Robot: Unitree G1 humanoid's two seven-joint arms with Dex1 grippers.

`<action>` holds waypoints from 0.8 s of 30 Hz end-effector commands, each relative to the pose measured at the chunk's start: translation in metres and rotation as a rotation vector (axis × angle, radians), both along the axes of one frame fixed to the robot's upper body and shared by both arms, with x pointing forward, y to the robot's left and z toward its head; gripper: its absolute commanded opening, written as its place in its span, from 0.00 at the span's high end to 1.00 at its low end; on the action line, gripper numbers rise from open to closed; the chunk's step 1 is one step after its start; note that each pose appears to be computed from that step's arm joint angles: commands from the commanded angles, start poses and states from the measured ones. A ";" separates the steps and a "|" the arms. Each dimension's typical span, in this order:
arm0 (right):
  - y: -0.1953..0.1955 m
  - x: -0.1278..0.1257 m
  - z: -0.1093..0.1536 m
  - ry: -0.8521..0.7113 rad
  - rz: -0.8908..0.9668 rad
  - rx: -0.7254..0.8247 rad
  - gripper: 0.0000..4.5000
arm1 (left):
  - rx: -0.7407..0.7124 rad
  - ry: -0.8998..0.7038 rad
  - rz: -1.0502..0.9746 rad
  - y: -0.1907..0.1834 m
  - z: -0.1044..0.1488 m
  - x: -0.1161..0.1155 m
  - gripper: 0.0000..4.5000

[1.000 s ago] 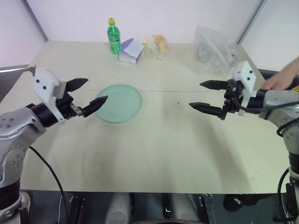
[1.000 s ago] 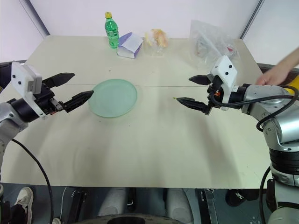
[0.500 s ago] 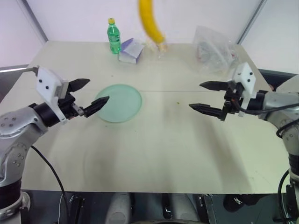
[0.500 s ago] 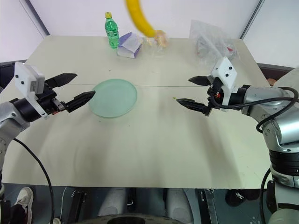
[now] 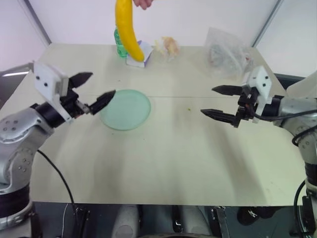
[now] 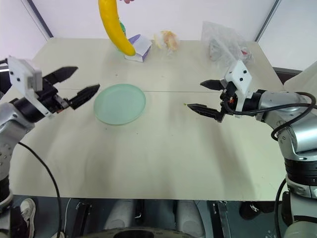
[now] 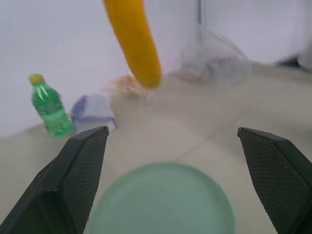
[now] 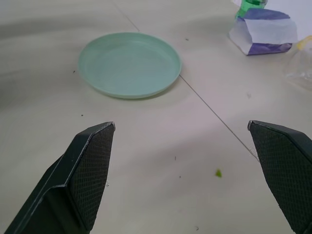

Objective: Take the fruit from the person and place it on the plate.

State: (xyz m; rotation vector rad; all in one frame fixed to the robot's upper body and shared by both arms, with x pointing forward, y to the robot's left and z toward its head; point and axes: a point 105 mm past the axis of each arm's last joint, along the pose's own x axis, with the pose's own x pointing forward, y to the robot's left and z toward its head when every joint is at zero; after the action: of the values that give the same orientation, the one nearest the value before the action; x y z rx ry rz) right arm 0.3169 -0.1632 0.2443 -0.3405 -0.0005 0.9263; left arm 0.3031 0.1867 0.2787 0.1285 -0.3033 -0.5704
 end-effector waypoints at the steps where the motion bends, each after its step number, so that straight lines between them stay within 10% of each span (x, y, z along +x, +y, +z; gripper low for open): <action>1: 0.009 0.005 0.033 -0.123 -0.017 0.081 0.00 | -0.066 -0.107 0.030 -0.007 0.023 0.007 0.01; 24: 0.039 0.010 0.049 -0.183 -0.013 0.188 0.00 | -0.352 -0.085 -0.103 -0.042 0.047 0.090 0.01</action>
State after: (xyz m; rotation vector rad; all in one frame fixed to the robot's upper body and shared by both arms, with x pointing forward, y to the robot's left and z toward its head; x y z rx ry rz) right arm 0.3337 -0.1244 0.2815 -0.2246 -0.1949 0.8723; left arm 0.3967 0.1433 0.3092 -0.2084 -0.4271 -0.5899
